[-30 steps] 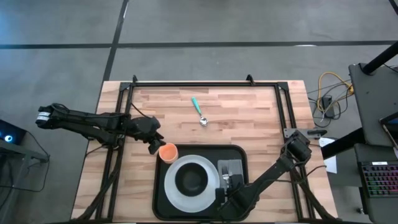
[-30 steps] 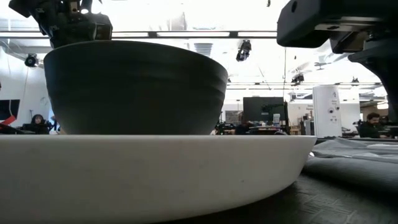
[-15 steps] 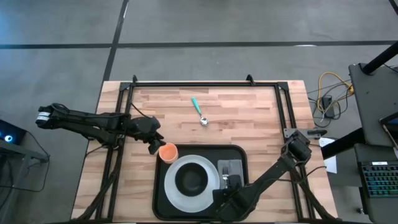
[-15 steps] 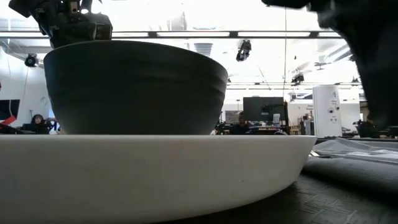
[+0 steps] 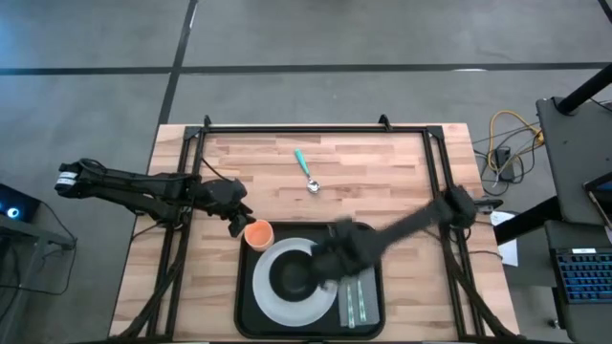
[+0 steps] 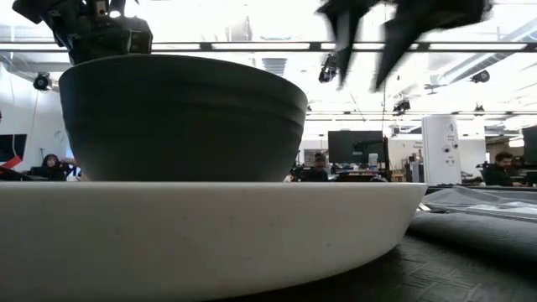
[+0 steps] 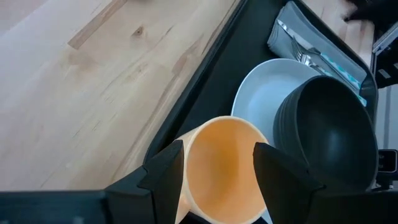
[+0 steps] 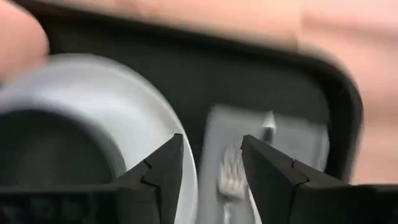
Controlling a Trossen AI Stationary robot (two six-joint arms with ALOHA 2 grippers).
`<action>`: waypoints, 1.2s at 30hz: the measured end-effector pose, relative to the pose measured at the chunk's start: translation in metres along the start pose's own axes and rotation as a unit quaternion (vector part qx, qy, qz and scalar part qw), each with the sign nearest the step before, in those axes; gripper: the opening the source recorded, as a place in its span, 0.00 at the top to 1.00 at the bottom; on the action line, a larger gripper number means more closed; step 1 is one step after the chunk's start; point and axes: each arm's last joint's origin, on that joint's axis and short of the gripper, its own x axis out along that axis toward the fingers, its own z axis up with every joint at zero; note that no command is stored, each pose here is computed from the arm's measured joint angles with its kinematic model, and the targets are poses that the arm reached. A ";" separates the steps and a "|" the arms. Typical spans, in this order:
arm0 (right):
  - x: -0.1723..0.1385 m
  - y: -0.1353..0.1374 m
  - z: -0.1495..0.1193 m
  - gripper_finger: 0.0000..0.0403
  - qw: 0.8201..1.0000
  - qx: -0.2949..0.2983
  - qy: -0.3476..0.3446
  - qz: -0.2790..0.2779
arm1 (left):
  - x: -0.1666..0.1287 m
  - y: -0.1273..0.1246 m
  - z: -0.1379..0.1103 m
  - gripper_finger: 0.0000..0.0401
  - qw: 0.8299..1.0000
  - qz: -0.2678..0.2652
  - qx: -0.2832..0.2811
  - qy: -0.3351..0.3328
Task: Set up tray
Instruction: Put the green spoon to the right of the green knife on the gray napkin on the black tray
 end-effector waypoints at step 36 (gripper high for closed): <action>0.174 0.028 0.240 0.43 0.991 -0.124 0.001 0.041 | 0.005 -0.002 -0.016 0.57 0.997 -0.016 0.068 0.033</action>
